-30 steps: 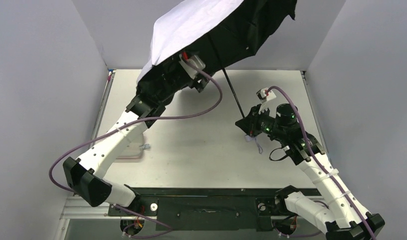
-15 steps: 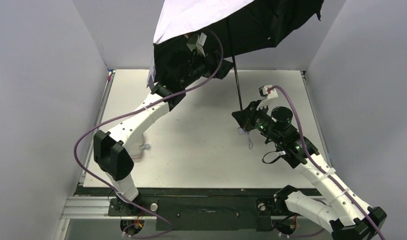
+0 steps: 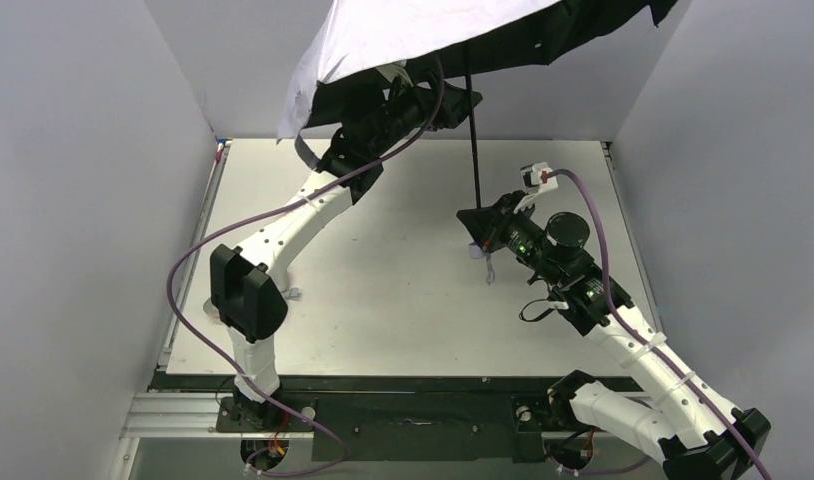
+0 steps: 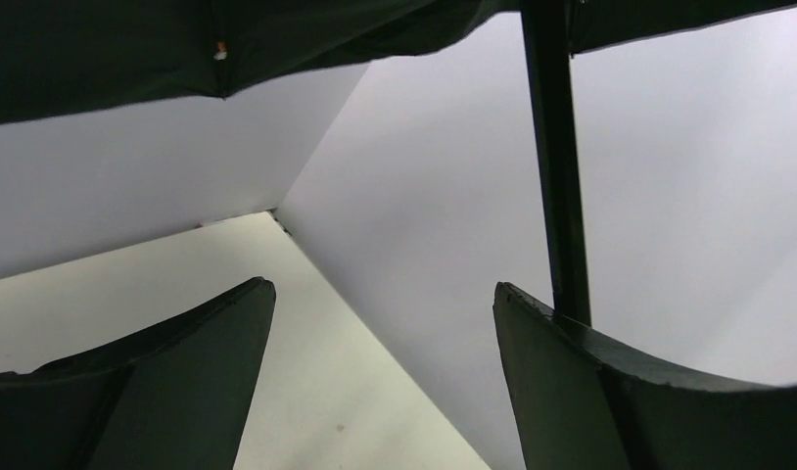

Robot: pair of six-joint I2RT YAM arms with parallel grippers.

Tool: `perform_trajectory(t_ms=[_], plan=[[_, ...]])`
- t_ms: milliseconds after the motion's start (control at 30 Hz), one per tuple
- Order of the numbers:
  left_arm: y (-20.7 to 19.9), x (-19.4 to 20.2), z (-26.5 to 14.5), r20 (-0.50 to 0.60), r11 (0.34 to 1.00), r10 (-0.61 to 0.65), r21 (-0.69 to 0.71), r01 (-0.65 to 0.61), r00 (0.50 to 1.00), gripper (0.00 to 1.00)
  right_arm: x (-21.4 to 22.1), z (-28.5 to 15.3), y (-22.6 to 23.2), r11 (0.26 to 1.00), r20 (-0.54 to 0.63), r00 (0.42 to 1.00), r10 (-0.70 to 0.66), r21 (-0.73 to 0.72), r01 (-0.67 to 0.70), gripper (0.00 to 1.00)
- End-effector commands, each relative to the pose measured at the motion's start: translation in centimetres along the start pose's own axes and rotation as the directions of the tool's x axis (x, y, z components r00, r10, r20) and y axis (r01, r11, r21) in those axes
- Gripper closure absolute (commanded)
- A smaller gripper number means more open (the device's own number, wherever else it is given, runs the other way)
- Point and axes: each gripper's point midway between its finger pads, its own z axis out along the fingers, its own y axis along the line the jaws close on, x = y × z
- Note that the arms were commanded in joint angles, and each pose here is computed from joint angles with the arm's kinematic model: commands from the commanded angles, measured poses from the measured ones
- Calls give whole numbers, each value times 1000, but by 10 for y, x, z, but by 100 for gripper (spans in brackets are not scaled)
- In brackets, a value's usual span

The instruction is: Open the umbrella

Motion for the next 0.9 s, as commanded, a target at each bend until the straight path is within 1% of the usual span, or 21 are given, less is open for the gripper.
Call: perform_trajectory(t_ms=[0,33,67,100,133,167,233,267,300,333,400,500,533,567,600,700,800,867], plan=[[-43,-31,-8,46,983,-15,183,7,999,20,-27,-3,18,995,104,994,-32,-88,41,100],[-41,-38,-15,51,984,-18,176,9,999,20,-27,-4,12,997,102,994,-22,-71,29,100],[-26,-26,-17,22,990,-30,142,26,999,20,-28,-6,12,997,103,995,-17,-77,25,100],[-20,-34,-26,30,992,-31,122,27,999,20,-30,-7,8,997,104,995,-9,-71,16,100],[0,-19,-31,-6,996,-43,80,43,999,20,-32,-9,6,998,110,994,-7,-69,14,100],[17,-13,-41,-22,998,-47,42,48,999,20,-34,-10,3,998,112,994,-7,-62,14,100],[35,-6,-58,-48,999,-50,7,51,998,19,-38,-12,0,998,121,993,-12,-59,20,100],[28,-9,-65,-52,999,-40,34,42,998,19,-39,-12,-1,998,122,992,-14,-58,21,100],[35,-2,-71,-68,999,-40,31,43,997,18,-38,-11,-2,998,117,993,-15,-57,22,100],[23,-6,-75,-67,996,-26,81,31,997,17,-37,-11,-3,998,114,993,-15,-55,22,100],[14,-7,-77,-73,992,-41,119,49,997,15,-29,-8,-4,998,94,995,-16,-62,22,100],[-9,-13,-68,-60,979,-99,172,108,993,13,-18,-3,-3,997,67,997,-24,-73,29,100],[-12,-9,-62,-60,977,-116,175,125,991,12,-16,-2,-2,996,65,998,-26,-78,31,100],[-21,-15,-59,-51,970,-140,191,147,989,12,-14,-1,-2,997,61,998,-26,-78,31,100],[-21,-12,-53,-49,968,-158,191,165,986,11,-14,0,-1,996,60,998,-25,-82,30,100],[-37,-21,-41,-30,952,-210,219,212,977,9,-12,3,0,996,55,998,-19,-89,24,100],[-44,-23,-31,-24,943,-231,241,230,973,9,-11,4,6,994,51,998,-22,-109,28,100],[-44,-22,-26,-23,942,-239,236,238,971,10,-10,4,10,992,48,999,-26,-126,32,100]])
